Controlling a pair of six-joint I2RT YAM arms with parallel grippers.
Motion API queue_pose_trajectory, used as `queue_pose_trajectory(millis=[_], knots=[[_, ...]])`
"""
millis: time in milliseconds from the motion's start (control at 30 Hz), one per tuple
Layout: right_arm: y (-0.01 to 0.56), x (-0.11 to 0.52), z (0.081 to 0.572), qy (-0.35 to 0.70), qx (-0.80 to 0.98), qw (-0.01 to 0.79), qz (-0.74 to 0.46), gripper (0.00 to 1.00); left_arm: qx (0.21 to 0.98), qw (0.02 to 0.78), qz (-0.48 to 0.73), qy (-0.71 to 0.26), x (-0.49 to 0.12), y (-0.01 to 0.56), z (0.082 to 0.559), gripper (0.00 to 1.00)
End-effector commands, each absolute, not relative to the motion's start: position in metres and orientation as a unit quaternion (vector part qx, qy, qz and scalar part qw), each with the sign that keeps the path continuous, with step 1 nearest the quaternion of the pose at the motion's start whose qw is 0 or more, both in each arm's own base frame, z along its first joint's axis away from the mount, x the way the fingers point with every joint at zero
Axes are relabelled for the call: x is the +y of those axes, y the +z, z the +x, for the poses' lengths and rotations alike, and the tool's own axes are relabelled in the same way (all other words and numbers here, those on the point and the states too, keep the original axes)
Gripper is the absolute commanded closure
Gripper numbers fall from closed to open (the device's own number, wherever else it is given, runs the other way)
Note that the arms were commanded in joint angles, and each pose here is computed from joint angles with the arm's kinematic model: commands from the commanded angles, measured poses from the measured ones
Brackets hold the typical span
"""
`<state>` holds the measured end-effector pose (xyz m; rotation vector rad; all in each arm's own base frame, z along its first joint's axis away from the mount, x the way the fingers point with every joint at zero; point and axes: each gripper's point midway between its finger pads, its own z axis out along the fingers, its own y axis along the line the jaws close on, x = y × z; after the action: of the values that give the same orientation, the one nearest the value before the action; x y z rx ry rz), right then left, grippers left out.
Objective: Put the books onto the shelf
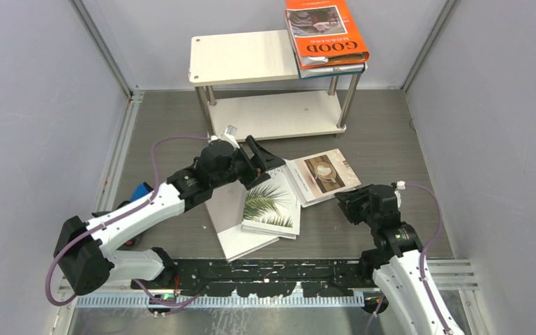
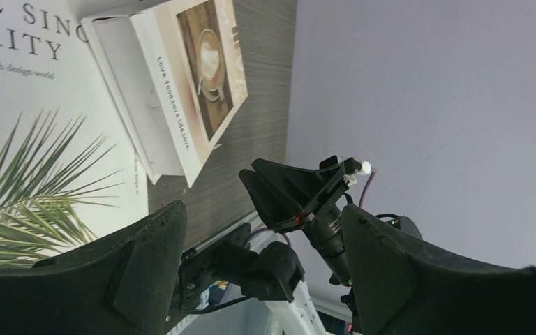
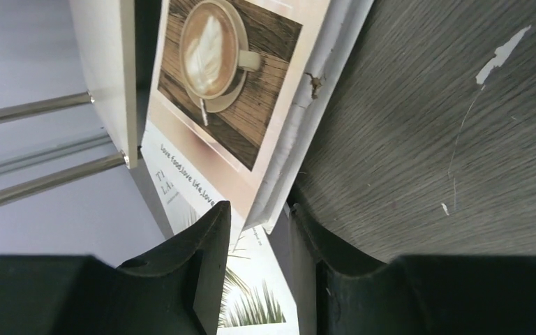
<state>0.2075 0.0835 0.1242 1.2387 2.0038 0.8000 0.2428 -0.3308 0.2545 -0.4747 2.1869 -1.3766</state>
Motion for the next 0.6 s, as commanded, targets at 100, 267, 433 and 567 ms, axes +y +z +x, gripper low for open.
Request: queue_pose_trajectory(millis=[100,267,433,567], knots=[[0.12,0.1,0.224,0.355,0.747,0.313,0.468,0.59,0.806,0.246,-0.149,-0.517,-0.342,0.241,0.24,0.19],[0.114,0.103,0.234,0.365,0.739,0.314,0.472,0.59,0.81,0.244,-0.137,-0.515,-0.347,0.233,0.241,0.2],[0.106,0.104,0.241,0.366,0.736,0.313,0.477,0.59,0.816,0.235,-0.129,-0.511,-0.351,0.222,0.241,0.2],[0.103,0.105,0.247,0.371,0.73,0.314,0.48,0.59,0.819,0.229,-0.125,-0.511,-0.354,0.215,0.24,0.2]])
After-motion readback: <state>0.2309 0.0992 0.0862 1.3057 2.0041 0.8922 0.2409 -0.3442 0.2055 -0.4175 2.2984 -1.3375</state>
